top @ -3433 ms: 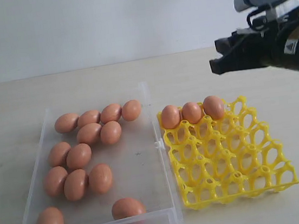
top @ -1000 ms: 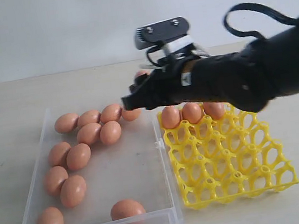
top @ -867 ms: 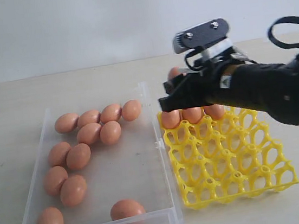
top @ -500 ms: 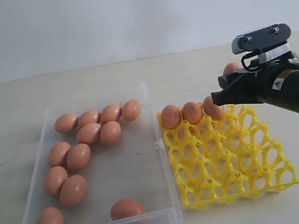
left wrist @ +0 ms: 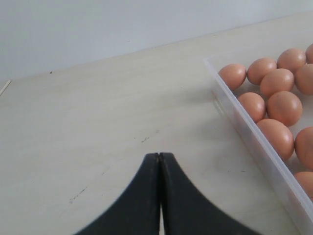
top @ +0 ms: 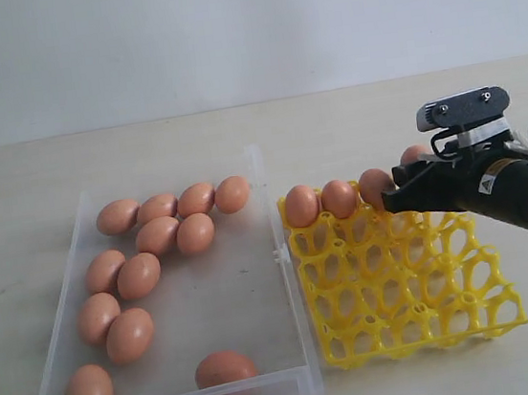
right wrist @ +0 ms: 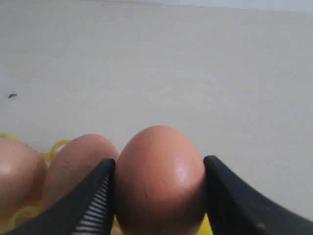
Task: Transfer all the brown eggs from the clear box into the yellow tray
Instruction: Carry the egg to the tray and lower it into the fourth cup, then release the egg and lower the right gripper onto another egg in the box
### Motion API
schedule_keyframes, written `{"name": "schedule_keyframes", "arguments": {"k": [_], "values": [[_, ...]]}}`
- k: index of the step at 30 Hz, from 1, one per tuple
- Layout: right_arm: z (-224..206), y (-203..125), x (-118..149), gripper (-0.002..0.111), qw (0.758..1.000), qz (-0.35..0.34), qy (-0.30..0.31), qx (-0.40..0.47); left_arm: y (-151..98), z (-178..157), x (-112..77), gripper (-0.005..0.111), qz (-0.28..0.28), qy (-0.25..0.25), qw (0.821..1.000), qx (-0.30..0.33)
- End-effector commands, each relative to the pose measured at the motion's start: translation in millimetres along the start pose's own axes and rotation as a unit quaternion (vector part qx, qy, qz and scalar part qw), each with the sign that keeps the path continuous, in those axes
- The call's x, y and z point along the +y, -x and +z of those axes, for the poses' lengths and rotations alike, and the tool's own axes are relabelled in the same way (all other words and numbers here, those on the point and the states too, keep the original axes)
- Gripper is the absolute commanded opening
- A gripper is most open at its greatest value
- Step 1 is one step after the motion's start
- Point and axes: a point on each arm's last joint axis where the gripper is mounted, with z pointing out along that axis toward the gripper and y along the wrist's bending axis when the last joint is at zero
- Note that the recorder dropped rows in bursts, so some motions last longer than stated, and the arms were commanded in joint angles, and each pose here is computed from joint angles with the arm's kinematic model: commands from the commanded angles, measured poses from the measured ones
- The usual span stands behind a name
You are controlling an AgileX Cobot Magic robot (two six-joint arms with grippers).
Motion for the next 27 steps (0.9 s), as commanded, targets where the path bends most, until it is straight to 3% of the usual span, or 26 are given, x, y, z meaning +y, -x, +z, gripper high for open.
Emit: {"name": "schedule_keyframes", "arguments": {"k": [1,7,10,13,22,27], "values": [[4.0,-0.1,-0.6,0.000,1.000,-0.004,0.004,-0.016,2.3,-0.9,0.2,0.000,-0.006,0.001,1.000,-0.009],[7.4,4.0,-0.5,0.001,0.999,-0.006,0.005,-0.033,2.3,-0.9,0.2,0.000,-0.006,0.001,1.000,-0.009],[9.6,3.0,-0.4,0.007,0.999,-0.015,0.006,-0.030,2.3,-0.9,0.2,0.000,-0.006,0.001,1.000,-0.009],[9.9,0.9,1.2,0.018,0.999,-0.026,0.015,-0.020,2.3,-0.9,0.2,0.000,-0.006,0.001,1.000,-0.009],[9.6,-1.9,2.1,0.065,0.999,-0.033,0.020,-0.008,2.3,-0.9,0.2,0.000,-0.006,0.001,1.000,-0.009],[2.9,7.1,2.0,0.069,0.999,-0.035,0.018,-0.010,2.3,-0.9,0.2,0.000,-0.006,0.001,1.000,-0.009]]}}
